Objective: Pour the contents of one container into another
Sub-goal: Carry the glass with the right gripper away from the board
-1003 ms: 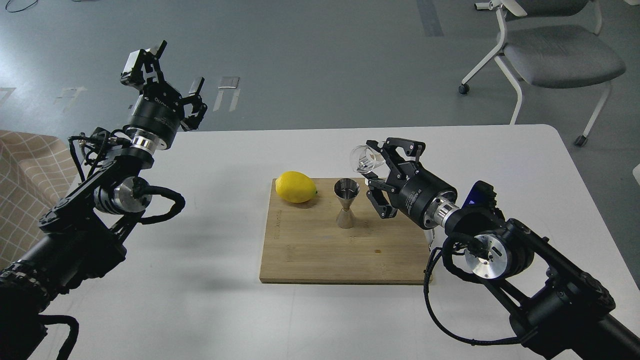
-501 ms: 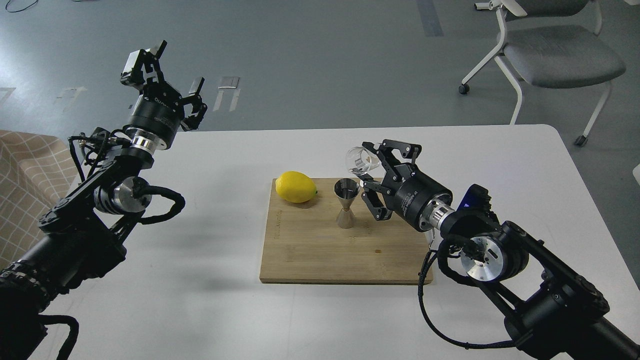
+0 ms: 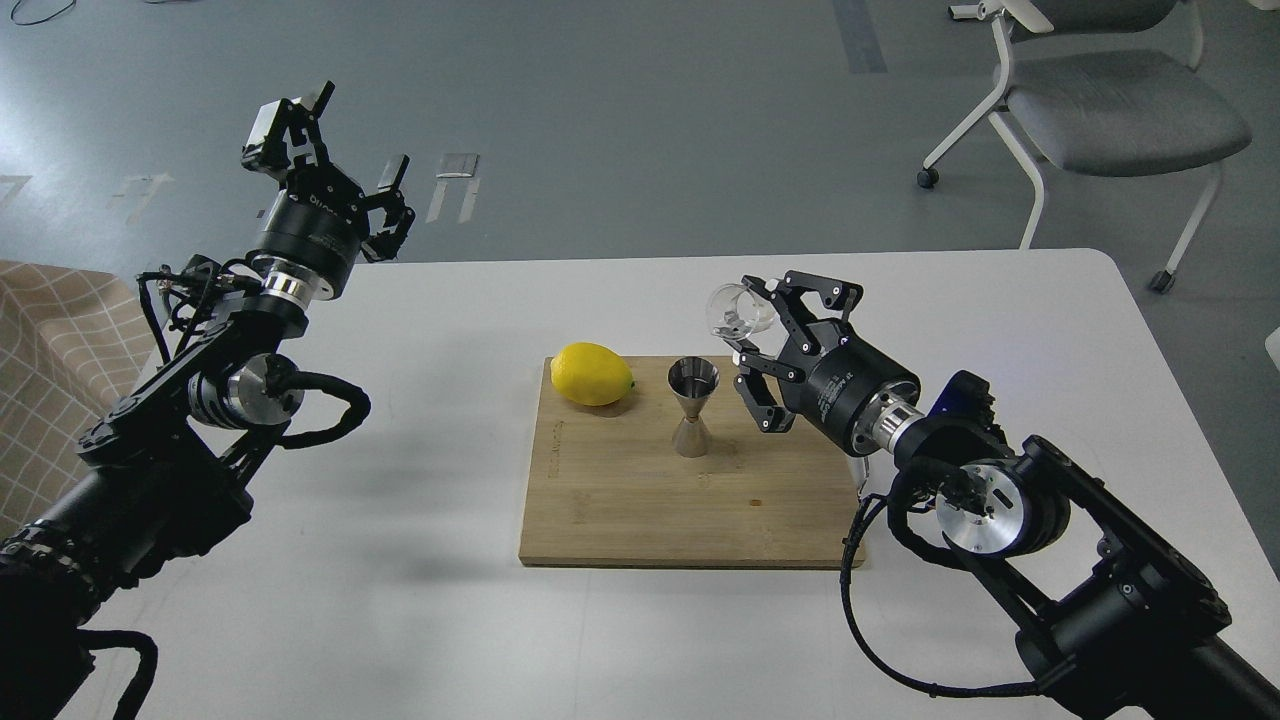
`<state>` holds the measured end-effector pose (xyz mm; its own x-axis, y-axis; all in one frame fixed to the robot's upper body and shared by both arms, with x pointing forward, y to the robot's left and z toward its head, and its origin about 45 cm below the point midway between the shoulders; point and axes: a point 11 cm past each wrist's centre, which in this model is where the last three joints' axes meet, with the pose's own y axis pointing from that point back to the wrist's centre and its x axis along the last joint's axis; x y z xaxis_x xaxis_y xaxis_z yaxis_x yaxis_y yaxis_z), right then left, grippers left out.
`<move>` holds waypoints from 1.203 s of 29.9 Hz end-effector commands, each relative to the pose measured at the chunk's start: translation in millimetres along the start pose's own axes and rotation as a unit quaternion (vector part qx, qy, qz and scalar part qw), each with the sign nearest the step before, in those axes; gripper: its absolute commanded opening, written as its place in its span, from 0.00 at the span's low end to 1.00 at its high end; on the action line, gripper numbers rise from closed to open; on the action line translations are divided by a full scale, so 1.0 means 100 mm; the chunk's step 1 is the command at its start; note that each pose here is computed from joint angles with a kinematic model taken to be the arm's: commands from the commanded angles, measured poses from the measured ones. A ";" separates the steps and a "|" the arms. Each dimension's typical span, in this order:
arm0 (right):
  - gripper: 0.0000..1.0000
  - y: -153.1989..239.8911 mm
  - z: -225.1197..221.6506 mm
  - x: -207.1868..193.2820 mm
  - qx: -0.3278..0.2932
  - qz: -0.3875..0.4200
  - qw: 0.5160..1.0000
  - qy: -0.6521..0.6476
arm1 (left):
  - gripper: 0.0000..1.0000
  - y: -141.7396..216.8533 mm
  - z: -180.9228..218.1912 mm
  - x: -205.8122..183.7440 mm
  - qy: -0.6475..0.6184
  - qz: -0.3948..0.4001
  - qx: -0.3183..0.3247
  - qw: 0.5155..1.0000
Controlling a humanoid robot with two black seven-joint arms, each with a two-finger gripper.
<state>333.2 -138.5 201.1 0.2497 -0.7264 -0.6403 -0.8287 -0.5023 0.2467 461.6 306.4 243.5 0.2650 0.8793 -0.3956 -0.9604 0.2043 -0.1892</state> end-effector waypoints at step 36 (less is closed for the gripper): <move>0.50 0.38 -0.28 0.64 0.108 0.036 0.944 -0.310 | 0.98 -0.01 -0.03 -0.03 0.003 -0.002 0.001 1.000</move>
<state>333.5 -207.4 190.9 -0.0811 -0.3560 -0.9310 -0.9243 -0.3226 0.2038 461.2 302.7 241.5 0.2688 0.8760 -0.4006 -0.9599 0.2090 -0.1870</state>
